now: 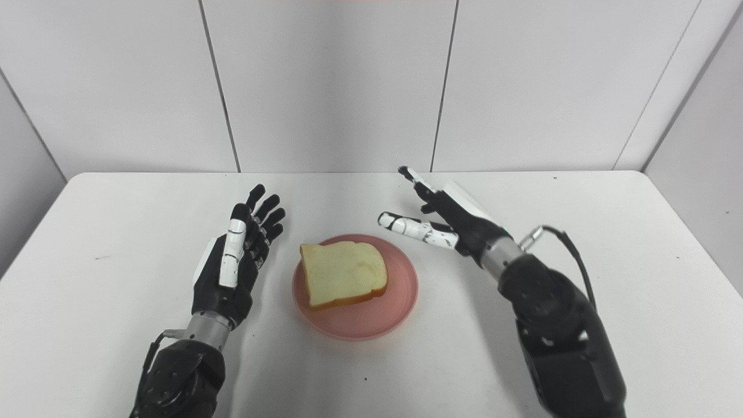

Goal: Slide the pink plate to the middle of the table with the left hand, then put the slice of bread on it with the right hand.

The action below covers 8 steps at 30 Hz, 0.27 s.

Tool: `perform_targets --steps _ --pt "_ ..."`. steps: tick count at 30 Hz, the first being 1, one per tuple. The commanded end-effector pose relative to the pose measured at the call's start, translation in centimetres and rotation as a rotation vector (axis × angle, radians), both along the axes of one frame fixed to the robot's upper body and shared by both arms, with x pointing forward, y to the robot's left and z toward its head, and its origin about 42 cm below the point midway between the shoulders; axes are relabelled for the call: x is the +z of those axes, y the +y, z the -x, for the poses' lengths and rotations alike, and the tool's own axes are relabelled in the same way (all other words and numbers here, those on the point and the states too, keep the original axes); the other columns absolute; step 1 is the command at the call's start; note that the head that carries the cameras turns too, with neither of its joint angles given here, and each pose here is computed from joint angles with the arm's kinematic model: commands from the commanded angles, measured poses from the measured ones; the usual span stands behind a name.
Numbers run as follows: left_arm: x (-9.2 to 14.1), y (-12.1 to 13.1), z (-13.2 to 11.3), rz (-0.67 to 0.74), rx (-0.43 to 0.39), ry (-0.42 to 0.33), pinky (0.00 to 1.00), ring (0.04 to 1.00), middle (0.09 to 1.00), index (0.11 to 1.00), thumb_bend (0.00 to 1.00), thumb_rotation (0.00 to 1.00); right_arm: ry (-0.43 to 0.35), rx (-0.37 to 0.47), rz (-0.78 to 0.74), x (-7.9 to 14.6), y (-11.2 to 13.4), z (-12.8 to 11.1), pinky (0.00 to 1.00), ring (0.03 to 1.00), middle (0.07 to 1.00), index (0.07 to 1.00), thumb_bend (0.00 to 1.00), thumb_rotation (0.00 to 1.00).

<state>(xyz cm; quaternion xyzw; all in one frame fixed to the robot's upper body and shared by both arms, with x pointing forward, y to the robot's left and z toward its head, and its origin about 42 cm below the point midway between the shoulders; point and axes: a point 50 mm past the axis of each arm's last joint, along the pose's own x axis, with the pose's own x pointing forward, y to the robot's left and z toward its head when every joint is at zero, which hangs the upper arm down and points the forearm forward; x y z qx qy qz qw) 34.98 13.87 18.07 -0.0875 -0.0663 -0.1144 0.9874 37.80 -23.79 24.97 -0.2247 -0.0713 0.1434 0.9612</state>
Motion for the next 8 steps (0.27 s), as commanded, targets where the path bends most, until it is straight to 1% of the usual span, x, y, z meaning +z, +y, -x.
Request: perform_targets --steps 1,2,4,5,8 --pt "0.9 0.1 -0.1 0.014 -0.013 -0.074 0.97 0.957 0.967 0.974 0.7 0.96 -0.11 -0.035 -0.199 0.4 1.0 0.3 0.98 1.0 1.0 1.0 0.8 1.0" --pt "0.7 0.2 -0.1 0.011 -0.012 -0.076 0.97 0.958 0.968 0.974 0.69 0.96 -0.115 -0.06 -0.298 -0.7 1.6 0.9 0.99 1.0 1.0 1.0 0.8 1.0" --pt "0.4 0.4 -0.2 0.002 -0.016 -0.08 0.97 0.962 0.971 0.977 0.69 0.97 -0.124 -0.09 -0.405 -2.3 2.3 1.8 1.0 1.0 1.0 1.0 0.76 1.0" --pt "0.3 0.5 -0.2 -0.002 -0.018 -0.082 0.98 0.968 0.976 0.983 0.68 0.98 -0.129 -0.098 -0.433 -2.9 2.5 2.1 1.0 1.0 1.0 1.0 0.72 1.0" --pt "-0.1 0.7 -0.3 -0.02 -0.025 -0.084 0.98 0.975 0.983 0.993 0.69 1.0 -0.138 -0.121 -0.47 -4.2 3.1 3.0 1.0 1.0 1.0 1.0 0.64 1.0"
